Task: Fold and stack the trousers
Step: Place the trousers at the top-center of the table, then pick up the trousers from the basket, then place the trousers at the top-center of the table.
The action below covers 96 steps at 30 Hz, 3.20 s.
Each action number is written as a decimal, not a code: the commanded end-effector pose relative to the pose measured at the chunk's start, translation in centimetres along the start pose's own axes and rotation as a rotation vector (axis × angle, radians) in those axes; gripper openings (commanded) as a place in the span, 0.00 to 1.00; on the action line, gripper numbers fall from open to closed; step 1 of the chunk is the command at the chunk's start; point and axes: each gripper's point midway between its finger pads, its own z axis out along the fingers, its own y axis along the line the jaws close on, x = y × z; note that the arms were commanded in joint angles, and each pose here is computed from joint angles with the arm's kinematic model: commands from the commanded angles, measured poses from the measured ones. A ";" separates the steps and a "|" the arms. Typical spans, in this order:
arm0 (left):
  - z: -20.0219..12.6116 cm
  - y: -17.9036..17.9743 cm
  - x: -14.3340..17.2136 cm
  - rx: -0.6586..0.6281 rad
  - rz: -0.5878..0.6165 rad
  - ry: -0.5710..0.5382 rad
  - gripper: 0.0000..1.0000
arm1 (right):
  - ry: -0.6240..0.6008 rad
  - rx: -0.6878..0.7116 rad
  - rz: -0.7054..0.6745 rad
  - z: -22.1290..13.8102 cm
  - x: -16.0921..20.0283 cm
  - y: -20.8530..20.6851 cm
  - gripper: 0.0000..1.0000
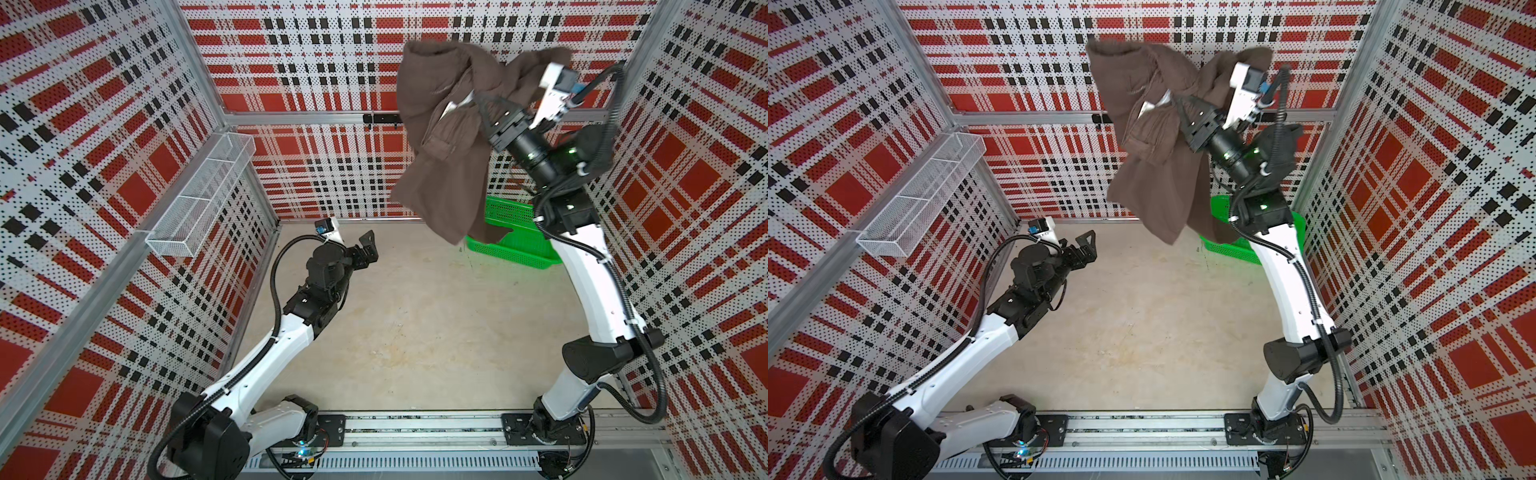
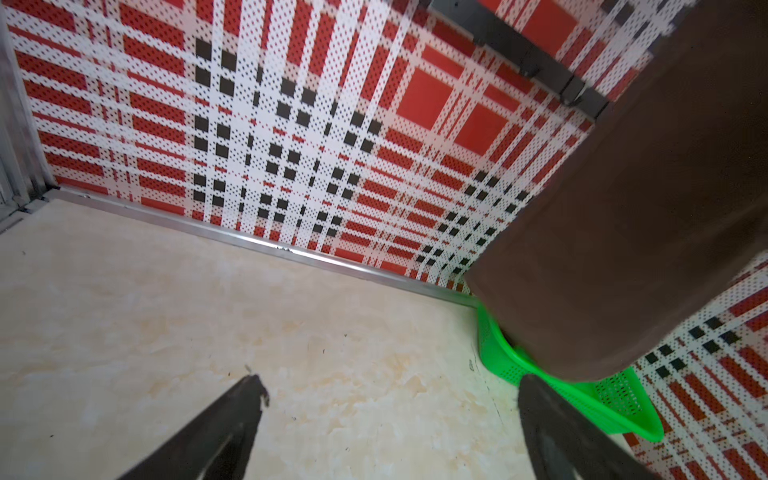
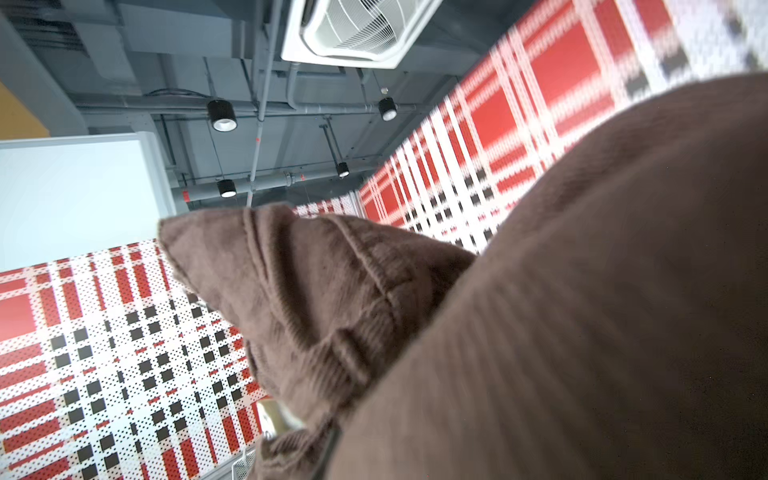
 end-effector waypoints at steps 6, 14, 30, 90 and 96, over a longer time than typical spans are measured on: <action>-2.0 2.9 -2.3 -0.060 -0.057 -0.087 0.98 | 0.336 0.074 0.189 1.3 18.3 -5.5 0.00; -2.5 4.5 -3.2 -0.094 -0.061 -0.103 0.98 | 0.616 0.423 0.106 -6.2 29.9 -11.4 1.00; 0.4 4.4 -0.4 -0.075 -0.058 -0.004 0.98 | 0.466 0.962 0.256 -24.3 27.6 -25.4 1.00; 0.9 1.6 8.6 -0.057 0.168 0.310 0.98 | 0.702 0.725 -0.176 -14.7 23.6 -14.9 1.00; 0.2 3.1 10.5 -0.178 0.160 0.343 0.98 | 0.723 0.707 -0.292 -16.5 23.2 -12.2 0.95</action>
